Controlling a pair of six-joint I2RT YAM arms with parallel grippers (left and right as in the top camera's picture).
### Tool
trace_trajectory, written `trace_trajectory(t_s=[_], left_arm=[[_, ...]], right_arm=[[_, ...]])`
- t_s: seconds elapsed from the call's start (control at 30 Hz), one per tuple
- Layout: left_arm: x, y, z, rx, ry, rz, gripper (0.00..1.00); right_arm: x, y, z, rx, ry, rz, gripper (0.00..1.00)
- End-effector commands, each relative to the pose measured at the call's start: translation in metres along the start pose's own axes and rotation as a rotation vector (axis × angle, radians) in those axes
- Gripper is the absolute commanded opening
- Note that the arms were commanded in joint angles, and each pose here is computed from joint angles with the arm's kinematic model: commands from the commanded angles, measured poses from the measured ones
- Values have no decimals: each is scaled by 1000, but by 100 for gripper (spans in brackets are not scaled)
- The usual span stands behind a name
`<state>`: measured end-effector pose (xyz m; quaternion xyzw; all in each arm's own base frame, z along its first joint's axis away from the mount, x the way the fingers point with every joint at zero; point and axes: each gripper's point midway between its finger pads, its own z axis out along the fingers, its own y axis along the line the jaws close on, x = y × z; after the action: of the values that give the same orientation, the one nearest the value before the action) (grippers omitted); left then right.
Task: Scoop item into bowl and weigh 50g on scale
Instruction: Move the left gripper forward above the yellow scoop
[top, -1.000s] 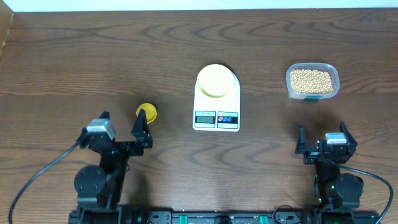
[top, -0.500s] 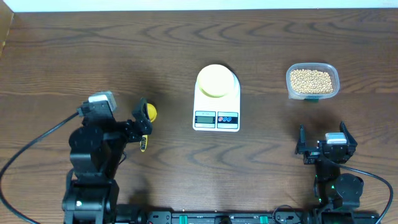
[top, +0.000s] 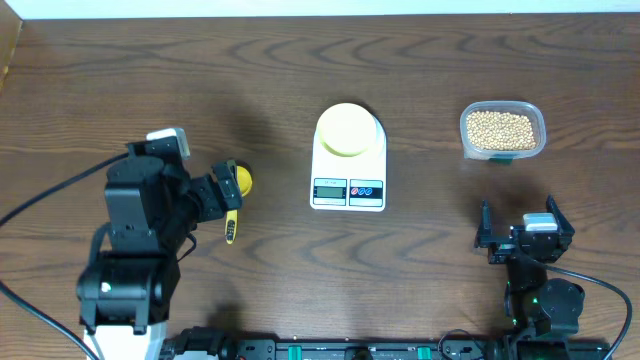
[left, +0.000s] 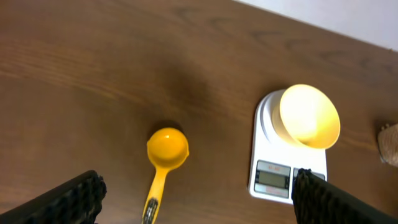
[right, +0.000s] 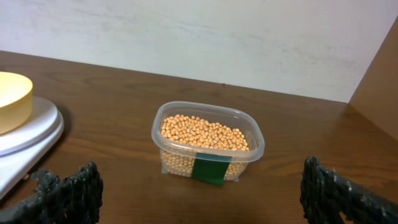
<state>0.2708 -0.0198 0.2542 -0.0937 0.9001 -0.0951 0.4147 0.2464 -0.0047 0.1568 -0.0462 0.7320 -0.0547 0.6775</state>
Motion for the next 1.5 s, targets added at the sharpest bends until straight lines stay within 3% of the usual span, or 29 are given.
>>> trace_trajectory(t_s=[0.0, 0.8, 1.23, 1.47], left_arm=[[-13, -2, -5, -16, 25, 22, 97], [35, 18, 75, -146, 581, 33, 97], [48, 23, 92, -143, 659, 86, 98], [49, 23, 92, -102, 672, 214, 98]], right_arm=[[0, 3, 0, -12, -2, -15, 99], [0, 3, 0, -12, -2, -15, 99], [0, 3, 0, -12, -2, -15, 99], [0, 3, 0, -12, -2, -15, 99]])
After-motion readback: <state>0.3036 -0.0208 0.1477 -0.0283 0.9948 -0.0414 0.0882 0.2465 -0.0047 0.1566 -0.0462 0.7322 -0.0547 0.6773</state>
